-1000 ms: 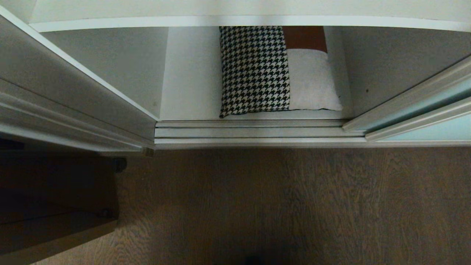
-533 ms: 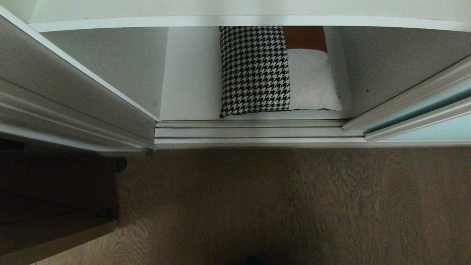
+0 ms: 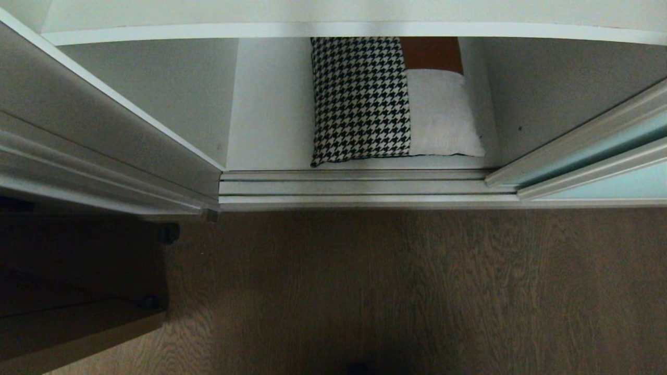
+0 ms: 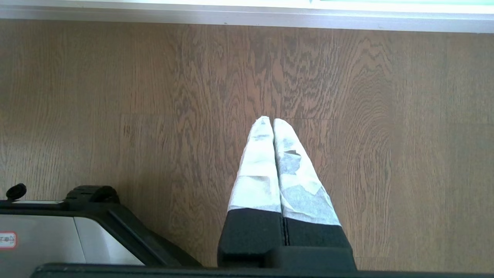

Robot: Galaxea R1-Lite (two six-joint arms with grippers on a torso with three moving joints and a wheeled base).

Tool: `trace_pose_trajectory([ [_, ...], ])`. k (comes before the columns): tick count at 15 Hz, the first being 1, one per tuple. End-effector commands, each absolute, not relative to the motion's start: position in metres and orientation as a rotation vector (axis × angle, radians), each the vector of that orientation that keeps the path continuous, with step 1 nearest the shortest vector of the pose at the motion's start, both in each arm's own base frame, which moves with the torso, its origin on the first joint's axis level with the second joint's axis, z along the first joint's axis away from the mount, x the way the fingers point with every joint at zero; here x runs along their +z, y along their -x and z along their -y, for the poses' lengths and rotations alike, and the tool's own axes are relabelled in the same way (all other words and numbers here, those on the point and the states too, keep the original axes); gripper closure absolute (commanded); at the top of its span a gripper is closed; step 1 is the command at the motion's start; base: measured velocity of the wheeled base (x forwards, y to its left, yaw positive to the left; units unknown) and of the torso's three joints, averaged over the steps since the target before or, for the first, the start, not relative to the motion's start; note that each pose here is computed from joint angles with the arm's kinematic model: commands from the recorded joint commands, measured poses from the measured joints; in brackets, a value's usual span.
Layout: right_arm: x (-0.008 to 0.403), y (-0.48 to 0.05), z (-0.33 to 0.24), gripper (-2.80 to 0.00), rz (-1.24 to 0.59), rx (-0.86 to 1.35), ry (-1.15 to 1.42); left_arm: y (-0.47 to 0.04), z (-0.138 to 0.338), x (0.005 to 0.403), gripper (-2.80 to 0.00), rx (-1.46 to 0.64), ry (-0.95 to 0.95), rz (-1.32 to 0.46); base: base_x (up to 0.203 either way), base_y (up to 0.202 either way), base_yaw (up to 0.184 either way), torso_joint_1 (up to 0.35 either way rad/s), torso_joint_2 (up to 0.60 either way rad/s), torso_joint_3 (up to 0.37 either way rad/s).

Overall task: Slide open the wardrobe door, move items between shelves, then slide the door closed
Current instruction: Close the door

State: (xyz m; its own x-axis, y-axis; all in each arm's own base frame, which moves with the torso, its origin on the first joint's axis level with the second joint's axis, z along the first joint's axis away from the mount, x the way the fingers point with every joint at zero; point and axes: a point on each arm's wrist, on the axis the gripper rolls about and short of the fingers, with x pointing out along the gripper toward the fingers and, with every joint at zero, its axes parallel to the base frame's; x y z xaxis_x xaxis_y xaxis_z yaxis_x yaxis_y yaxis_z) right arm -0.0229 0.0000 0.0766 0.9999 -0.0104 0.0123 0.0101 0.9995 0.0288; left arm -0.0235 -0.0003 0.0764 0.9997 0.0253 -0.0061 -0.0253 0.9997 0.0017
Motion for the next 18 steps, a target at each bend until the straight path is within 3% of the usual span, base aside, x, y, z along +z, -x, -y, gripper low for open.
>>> trace_pose_trajectory([
  [1, 0.0768, 0.0227, 0.0000, 0.00, 0.011, -0.012, -0.028, 0.0234, 0.0003, 0.0765, 0.00, 0.026, -0.001, -0.008, 0.000, 0.000, 0.000, 0.000, 0.00, 0.000],
  [5, 0.0768, 0.0227, 0.0000, 0.00, 0.011, -0.011, -0.028, 0.0234, 0.0003, 0.0765, 0.00, 0.026, -0.001, -0.008, -0.022, 0.000, 0.000, 0.002, 0.00, 0.002],
  [12, 0.0768, 0.0227, 0.0000, 0.00, 0.011, -0.012, -0.029, 0.0234, 0.0003, 0.0765, 0.00, 0.026, -0.001, -0.008, -0.184, 0.000, 0.001, 0.000, 0.00, 0.001],
  [18, 0.0763, 0.0227, 0.0001, 0.00, 0.011, -0.014, -0.017, 0.0234, 0.0003, 0.0765, 0.00, 0.026, -0.001, -0.008, 0.000, 0.000, 0.000, 0.000, 0.00, 0.000],
])
